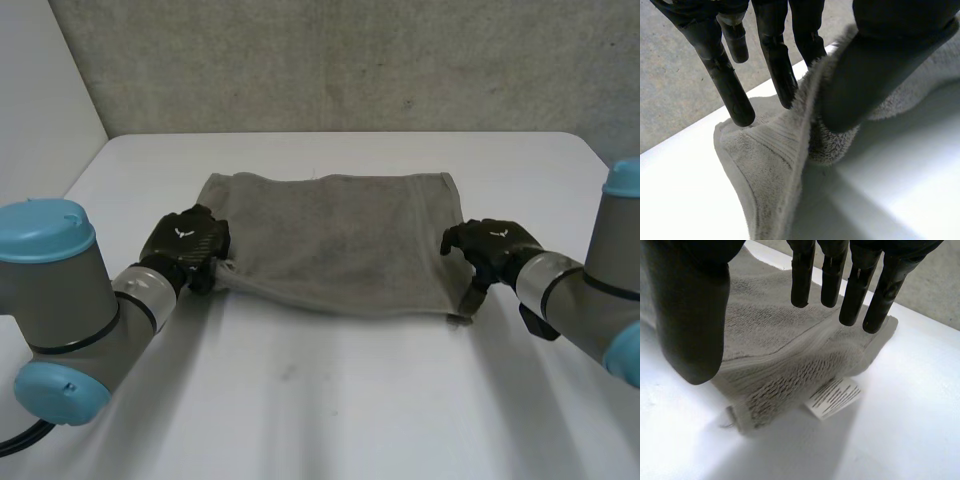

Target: Fold the towel.

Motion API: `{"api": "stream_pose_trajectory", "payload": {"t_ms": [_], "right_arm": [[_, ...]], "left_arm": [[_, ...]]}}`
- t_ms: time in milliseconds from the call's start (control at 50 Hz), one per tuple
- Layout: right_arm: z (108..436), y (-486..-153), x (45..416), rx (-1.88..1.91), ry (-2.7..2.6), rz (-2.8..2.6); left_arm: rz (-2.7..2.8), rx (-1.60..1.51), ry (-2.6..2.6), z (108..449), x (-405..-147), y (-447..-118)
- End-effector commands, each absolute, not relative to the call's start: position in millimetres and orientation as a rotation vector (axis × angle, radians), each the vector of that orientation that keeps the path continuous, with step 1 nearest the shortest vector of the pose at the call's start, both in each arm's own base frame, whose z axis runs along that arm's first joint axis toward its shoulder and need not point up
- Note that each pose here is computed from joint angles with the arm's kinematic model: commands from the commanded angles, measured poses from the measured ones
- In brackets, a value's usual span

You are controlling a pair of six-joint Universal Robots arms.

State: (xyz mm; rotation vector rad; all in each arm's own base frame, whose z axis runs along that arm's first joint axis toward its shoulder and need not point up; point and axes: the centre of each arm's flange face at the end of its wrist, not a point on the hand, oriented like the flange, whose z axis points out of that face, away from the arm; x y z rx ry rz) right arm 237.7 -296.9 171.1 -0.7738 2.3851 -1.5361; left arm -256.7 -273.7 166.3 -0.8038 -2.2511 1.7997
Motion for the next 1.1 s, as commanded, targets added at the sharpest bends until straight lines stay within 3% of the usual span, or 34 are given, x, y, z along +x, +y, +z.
{"api": "stream_pose_trajectory", "payload": {"t_ms": [20,120,300,620,880,1100], "right_arm": [[157.8,-282.5,226.9,-0.657,2.400,-1.522],[141.2,-271.6,222.3,-0.459,2.409,-1.436],[132.6,-266.7,225.5,-0.460,2.369,-1.480],[119.6,-303.8,232.7,-0.530,2.323,-1.704],[169.7,-306.3,217.9,-0.511,2.221,-1.864],[174.3,-311.9,199.2,-0.609,2.281,-1.902]], "left_arm": [[1.780,-0.810,-2.264,160.0,-256.9,-272.7],[1.769,-0.812,-2.272,157.5,-256.6,-272.0],[1.761,-0.812,-2.280,155.8,-255.4,-270.5],[1.739,-0.816,-2.296,151.0,-253.9,-266.5],[1.704,-0.822,-2.323,144.2,-251.5,-261.0],[1.685,-0.822,-2.344,135.6,-251.5,-262.3]]}}
